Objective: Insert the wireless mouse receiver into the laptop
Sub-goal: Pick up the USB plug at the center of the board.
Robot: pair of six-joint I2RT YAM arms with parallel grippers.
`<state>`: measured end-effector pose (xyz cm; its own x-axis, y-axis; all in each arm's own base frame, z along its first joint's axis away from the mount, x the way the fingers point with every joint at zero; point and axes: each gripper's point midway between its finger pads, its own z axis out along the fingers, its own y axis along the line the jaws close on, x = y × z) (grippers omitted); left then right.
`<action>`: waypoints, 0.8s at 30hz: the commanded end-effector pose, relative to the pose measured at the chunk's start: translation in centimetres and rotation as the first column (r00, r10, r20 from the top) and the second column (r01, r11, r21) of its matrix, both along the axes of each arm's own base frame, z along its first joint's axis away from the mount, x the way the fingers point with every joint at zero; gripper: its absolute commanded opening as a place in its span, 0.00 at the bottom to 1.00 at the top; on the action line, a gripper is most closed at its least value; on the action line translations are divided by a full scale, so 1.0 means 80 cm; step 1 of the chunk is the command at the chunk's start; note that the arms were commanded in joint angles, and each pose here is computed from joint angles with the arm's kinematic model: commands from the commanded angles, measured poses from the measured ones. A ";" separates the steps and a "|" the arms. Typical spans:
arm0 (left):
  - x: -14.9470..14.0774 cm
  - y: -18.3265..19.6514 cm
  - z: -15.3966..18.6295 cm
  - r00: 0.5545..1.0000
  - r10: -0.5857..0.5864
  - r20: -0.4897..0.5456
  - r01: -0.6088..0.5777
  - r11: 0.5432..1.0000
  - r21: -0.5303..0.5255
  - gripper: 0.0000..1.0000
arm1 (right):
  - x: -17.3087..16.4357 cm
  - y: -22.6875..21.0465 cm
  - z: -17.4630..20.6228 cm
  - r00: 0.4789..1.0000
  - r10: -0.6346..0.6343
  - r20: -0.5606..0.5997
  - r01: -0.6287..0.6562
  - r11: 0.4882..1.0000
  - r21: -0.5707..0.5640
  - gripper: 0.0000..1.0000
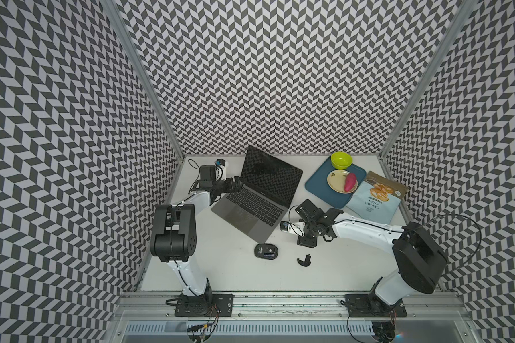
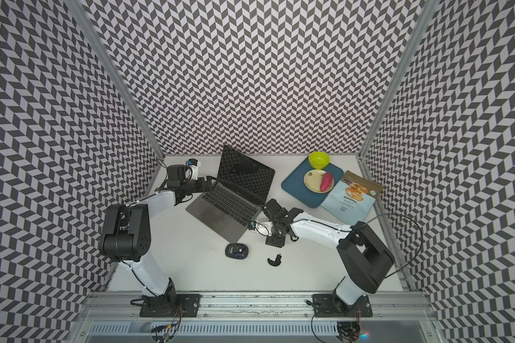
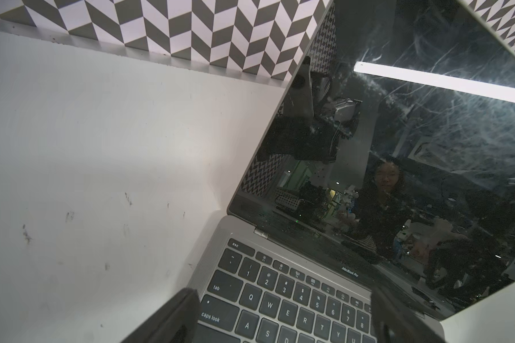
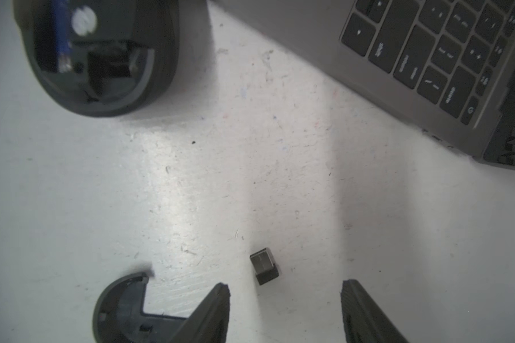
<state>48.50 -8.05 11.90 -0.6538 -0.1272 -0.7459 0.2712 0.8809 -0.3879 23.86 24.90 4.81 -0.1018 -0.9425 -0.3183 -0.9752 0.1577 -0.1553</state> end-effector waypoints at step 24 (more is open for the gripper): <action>0.001 -0.005 -0.006 0.998 -0.050 -0.032 0.051 0.998 0.021 0.95 | -0.005 0.007 -0.039 0.995 0.052 -0.082 -0.057 0.997 -0.053 0.36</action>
<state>47.98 -8.17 10.85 -0.6920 -0.0911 -0.7161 0.2781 0.8818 -0.3810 23.57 24.84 1.98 -0.0784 -0.9643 -0.2528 -0.9885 0.1081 -0.1061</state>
